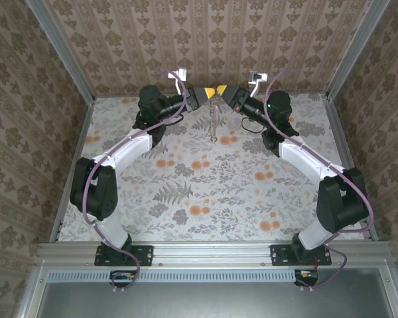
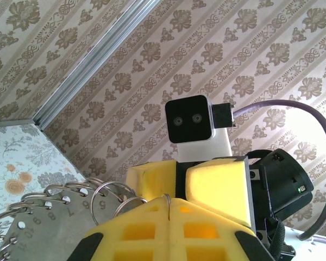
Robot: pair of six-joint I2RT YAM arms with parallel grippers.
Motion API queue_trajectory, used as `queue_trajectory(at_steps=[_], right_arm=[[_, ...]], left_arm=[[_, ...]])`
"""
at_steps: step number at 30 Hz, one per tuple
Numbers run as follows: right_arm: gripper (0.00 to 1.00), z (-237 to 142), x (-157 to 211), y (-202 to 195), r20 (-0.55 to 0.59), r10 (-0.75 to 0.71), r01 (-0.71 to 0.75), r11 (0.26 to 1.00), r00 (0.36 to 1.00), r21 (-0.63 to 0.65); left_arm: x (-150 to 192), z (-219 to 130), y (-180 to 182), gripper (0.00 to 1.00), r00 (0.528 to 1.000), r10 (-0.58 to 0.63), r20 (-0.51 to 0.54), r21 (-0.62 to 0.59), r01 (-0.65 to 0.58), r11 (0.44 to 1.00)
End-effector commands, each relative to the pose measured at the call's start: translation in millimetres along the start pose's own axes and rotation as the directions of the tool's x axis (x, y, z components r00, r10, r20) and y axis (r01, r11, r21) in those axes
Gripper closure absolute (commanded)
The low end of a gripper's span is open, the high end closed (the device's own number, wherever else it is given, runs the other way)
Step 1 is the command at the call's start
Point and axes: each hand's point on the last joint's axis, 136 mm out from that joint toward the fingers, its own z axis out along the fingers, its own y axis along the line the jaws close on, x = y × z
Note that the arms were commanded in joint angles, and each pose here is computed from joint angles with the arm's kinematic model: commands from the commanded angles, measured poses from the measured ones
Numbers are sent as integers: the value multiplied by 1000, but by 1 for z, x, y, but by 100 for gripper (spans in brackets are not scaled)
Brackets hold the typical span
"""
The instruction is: Put the keys on the keyring
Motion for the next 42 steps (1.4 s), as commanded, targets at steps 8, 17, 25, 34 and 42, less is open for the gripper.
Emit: queue_trajectory(at_steps=[8, 17, 25, 34, 42], right_arm=[[74, 6, -10, 23, 17, -27, 28, 997, 999, -71], [74, 9, -5, 30, -6, -28, 27, 995, 1000, -98], [82, 10, -2, 29, -15, -26, 24, 995, 1000, -102], [100, 9, 0, 28, -18, -25, 23, 994, 1000, -105], [100, 9, 0, 32, -33, -33, 29, 991, 999, -127]], left_arm=[[-15, -3, -33, 100, 997, 67, 44, 64, -70, 996], [-14, -2, -31, 100, 997, 63, 43, 63, -65, 996], [-15, -2, -31, 100, 997, 64, 46, 63, -67, 996], [-15, -1, -31, 100, 997, 63, 46, 64, -65, 996], [-13, -1, -29, 100, 997, 73, 31, 57, -75, 996]])
